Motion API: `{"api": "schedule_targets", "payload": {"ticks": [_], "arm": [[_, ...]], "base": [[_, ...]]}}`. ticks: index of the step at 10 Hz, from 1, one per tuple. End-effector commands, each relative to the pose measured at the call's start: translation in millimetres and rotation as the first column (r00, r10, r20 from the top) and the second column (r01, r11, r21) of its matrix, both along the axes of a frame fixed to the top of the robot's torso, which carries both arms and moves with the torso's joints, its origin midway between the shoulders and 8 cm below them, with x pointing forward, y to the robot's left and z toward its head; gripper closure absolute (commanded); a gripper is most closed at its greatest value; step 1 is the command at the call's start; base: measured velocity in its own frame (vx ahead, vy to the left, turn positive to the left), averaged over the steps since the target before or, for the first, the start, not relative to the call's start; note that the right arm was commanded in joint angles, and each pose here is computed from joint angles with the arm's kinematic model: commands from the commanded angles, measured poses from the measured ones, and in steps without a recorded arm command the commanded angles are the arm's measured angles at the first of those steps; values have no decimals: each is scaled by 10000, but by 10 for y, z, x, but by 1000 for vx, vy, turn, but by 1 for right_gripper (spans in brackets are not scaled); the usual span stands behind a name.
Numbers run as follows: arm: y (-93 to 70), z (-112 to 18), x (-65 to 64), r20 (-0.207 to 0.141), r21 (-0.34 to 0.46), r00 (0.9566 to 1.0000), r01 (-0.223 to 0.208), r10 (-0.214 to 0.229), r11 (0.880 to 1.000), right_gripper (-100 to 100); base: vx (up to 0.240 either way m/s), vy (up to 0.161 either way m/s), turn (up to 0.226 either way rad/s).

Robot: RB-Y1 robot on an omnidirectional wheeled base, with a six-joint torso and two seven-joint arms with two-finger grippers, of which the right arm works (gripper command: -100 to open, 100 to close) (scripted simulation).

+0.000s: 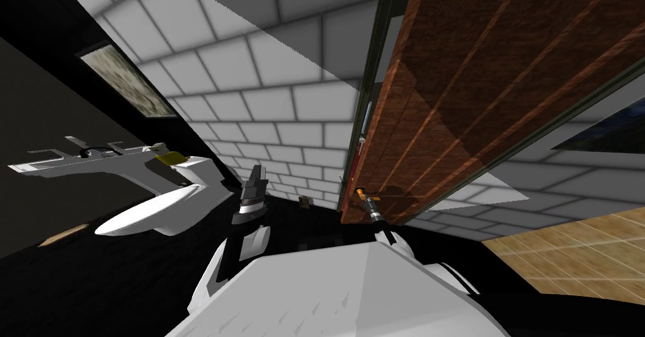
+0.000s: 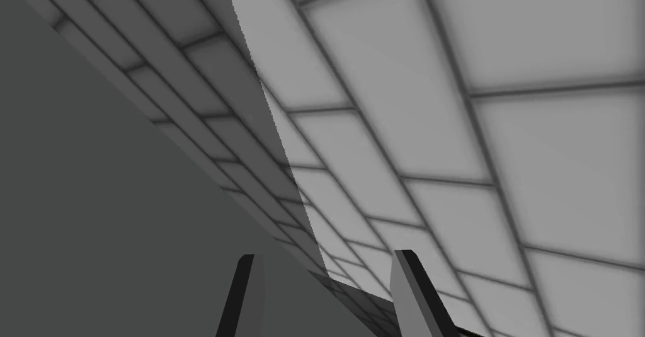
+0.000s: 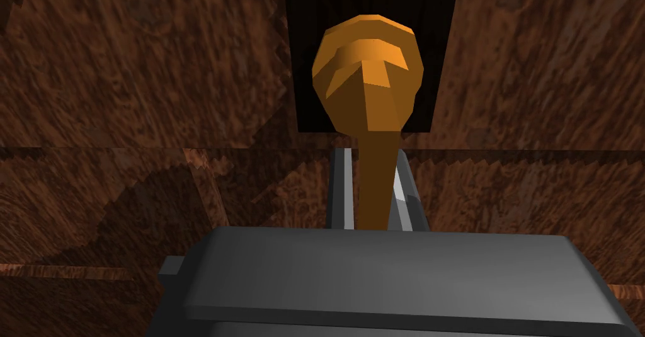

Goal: Pull the door open

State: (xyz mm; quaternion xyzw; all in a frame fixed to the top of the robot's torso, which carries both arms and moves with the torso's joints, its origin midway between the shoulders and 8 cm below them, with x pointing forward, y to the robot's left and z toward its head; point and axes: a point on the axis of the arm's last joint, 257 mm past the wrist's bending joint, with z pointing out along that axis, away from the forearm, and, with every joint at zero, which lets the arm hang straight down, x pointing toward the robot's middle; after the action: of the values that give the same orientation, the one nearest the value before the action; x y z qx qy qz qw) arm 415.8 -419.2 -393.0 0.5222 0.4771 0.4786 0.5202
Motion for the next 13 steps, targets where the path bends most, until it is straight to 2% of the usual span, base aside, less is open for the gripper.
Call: {"api": "schedule_targets", "payload": {"ticks": [1, 3, 4, 9, 12, 13], "arm": [[49, 3, 4, 18, 37, 9999, -108, 108, 9999, 100], [9, 21, 12, 39, 7, 10000, -49, 49, 10000, 100], [8, -2, -83, 2, 10, 9997, -245, 245, 9997, 100], [-28, 1, -295, 26, 4, 9975, -707, 707, 9975, 100], [-44, 3, -451, 14, 29, 9944, -1057, 1057, 9944, 100], [-49, -4, -415, -1, -1, 9956, -941, 941, 9956, 100]], "base": [[-206, -70, 176], [-151, -71, 72], [-139, -27, 151], [-188, -53, 116], [-189, -52, 108], [-87, -32, 23]]}}
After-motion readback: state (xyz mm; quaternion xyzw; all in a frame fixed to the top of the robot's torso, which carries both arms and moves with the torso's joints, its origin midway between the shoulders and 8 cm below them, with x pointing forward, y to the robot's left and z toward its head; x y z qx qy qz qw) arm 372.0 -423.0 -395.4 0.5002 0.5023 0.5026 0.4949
